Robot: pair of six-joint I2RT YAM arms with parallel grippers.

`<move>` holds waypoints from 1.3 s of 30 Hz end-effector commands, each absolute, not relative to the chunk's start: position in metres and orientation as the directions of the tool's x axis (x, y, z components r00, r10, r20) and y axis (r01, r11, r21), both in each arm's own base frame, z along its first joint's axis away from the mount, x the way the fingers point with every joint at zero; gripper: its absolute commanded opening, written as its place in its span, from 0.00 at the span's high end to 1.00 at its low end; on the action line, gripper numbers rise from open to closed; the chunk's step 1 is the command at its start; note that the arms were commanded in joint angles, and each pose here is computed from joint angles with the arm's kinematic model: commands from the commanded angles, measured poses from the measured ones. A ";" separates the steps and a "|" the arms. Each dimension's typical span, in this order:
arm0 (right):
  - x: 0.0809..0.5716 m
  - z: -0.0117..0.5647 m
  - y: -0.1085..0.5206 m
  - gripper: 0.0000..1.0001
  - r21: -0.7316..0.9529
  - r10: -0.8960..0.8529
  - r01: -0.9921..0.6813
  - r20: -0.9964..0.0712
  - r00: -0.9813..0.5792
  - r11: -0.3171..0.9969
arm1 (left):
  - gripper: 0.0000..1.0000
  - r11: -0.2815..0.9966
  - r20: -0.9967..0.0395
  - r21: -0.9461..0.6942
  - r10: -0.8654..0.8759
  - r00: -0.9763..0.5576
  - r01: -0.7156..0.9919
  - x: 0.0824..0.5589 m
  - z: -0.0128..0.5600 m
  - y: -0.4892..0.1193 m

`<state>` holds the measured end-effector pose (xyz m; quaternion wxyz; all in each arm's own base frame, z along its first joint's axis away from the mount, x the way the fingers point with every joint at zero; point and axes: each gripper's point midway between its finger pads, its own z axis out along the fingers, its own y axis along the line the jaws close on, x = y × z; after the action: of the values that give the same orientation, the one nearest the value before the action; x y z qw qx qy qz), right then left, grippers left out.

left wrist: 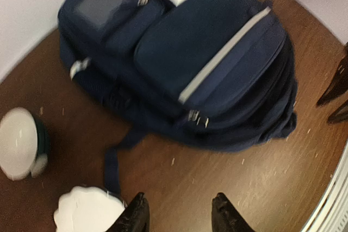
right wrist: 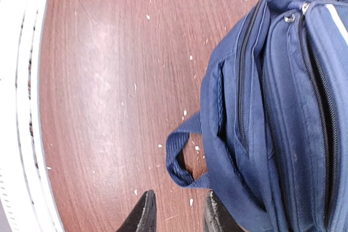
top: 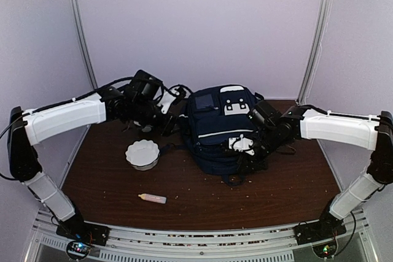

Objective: Pack the student bag
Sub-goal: Move the pen to the center of the board.

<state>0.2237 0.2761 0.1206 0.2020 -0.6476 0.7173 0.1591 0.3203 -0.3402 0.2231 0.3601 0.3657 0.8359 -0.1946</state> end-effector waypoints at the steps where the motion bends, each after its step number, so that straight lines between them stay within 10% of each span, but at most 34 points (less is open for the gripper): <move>1: 0.225 0.133 0.293 0.71 0.013 -0.838 -0.994 -0.537 -0.100 0.111 | 0.59 0.838 -0.527 -0.101 0.411 -0.744 0.536 0.279 0.162 -0.260; 12: 0.216 0.137 0.351 0.71 0.079 -0.835 -0.996 -0.546 -0.076 0.039 | 0.70 0.985 -0.291 -0.112 0.096 -0.952 0.133 0.202 0.079 -0.165; 22: 0.203 0.123 0.356 0.71 0.116 -0.854 -0.993 -0.515 -0.077 0.019 | 1.00 0.987 -0.216 -0.101 0.099 -0.971 0.123 0.198 0.039 -0.164; 39: 0.202 0.121 0.357 0.71 0.108 -0.853 -0.994 -0.517 -0.070 0.016 | 1.00 0.949 -0.146 -0.262 0.142 -0.979 0.176 0.177 0.013 -0.201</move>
<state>0.2077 0.3555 0.1225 0.1618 -0.6651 0.6953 0.2193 0.1779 -0.1832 0.0140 0.0639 0.0738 0.9891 -0.1099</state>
